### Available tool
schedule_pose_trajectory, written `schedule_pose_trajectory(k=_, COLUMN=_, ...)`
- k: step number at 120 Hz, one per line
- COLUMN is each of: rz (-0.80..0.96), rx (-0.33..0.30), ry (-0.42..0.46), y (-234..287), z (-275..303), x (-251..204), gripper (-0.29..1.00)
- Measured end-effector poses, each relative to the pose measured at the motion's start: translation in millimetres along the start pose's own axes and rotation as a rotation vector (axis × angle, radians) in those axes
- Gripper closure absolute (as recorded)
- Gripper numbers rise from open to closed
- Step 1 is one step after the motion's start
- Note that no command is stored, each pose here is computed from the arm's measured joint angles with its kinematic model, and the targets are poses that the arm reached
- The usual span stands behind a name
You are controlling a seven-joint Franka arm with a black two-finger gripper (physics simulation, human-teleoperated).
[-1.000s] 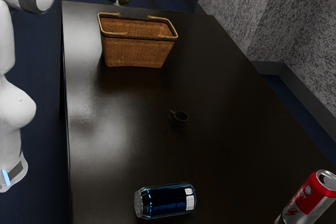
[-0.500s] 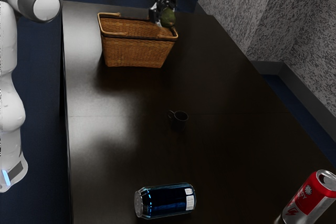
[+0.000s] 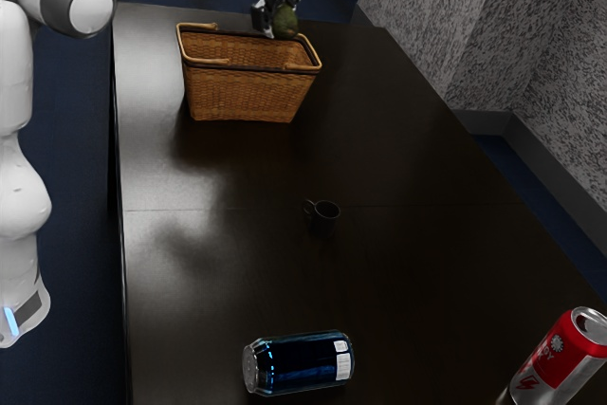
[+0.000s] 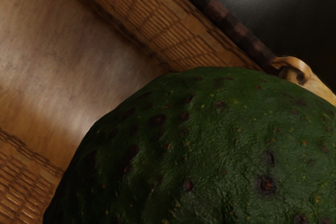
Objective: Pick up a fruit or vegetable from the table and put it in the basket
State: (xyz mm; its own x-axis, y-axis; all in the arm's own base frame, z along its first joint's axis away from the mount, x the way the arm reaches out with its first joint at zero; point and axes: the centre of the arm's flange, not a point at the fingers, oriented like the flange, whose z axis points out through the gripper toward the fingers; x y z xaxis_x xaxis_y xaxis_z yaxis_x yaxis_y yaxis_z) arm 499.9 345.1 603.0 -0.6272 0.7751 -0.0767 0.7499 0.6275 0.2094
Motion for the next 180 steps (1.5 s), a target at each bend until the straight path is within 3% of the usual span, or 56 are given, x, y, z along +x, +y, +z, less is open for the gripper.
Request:
schedule_pose_trajectory(k=8, rz=-0.005, rx=-0.004, ry=0.003, y=2, z=-1, x=7, gripper=0.58)
schedule_pose_trajectory(k=26, rz=0.017, rx=-0.032, ry=0.003, y=5, z=-3, x=8, gripper=0.27)
schedule_pose_trajectory(k=41, rz=0.048, rx=-0.05, ry=0.0, y=7, z=-3, x=-3, gripper=0.21)
schedule_pose_trajectory(k=125, rz=0.087, rx=-0.072, ry=-0.027, y=9, z=-3, x=-10, gripper=0.2)
schedule_pose_trajectory(k=169, rz=0.058, rx=-0.059, ry=-0.019, y=12, z=6, x=12, gripper=0.2)
schedule_pose_trajectory(k=180, rz=0.059, rx=-0.057, ry=-0.014, y=12, z=7, x=11, gripper=0.35)
